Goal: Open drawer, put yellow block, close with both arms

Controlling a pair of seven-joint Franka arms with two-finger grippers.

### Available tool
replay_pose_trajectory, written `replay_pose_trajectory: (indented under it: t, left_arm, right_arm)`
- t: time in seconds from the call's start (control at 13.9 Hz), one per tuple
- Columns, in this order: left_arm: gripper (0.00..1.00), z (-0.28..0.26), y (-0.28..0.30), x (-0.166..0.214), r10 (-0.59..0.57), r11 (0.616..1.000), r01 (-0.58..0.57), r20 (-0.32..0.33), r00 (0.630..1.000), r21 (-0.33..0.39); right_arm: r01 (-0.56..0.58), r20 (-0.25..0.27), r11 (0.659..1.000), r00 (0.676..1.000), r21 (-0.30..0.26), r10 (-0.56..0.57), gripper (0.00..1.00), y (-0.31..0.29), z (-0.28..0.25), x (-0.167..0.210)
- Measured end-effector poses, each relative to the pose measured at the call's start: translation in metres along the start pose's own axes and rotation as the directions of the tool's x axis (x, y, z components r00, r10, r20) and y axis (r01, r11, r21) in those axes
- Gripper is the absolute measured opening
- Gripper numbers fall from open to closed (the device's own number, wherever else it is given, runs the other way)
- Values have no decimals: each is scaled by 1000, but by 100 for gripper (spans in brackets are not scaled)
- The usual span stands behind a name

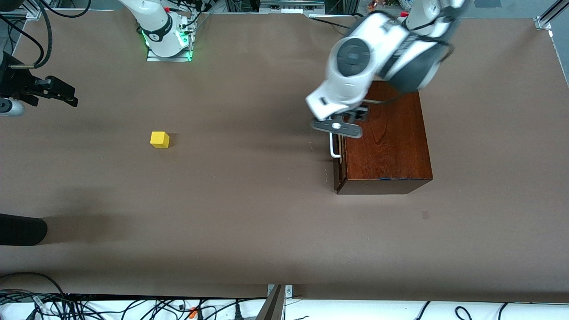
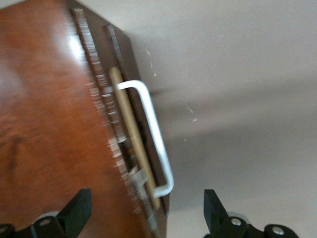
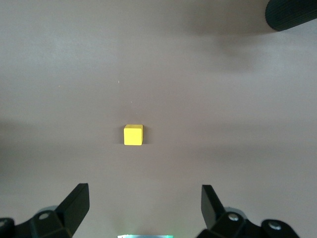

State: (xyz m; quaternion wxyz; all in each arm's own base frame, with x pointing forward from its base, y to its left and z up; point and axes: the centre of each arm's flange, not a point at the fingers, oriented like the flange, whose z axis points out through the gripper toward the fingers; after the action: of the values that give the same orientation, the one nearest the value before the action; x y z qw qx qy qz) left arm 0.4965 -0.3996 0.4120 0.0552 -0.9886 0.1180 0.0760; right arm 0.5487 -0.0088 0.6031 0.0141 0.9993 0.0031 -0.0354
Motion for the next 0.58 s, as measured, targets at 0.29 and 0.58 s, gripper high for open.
replay_pose_trajectory:
  t: [0.29,0.58]
  left_arm:
    - [100,60,59,-2,-26,991,32,-47,999,126]
    - [100,90,63,5,-33,980,43,-57,998,194]
  right_arm:
    - [0,2,1000,1000,0,0,100,0,1,1]
    - [0,5,1000,1000,0,0,100,0,2,1]
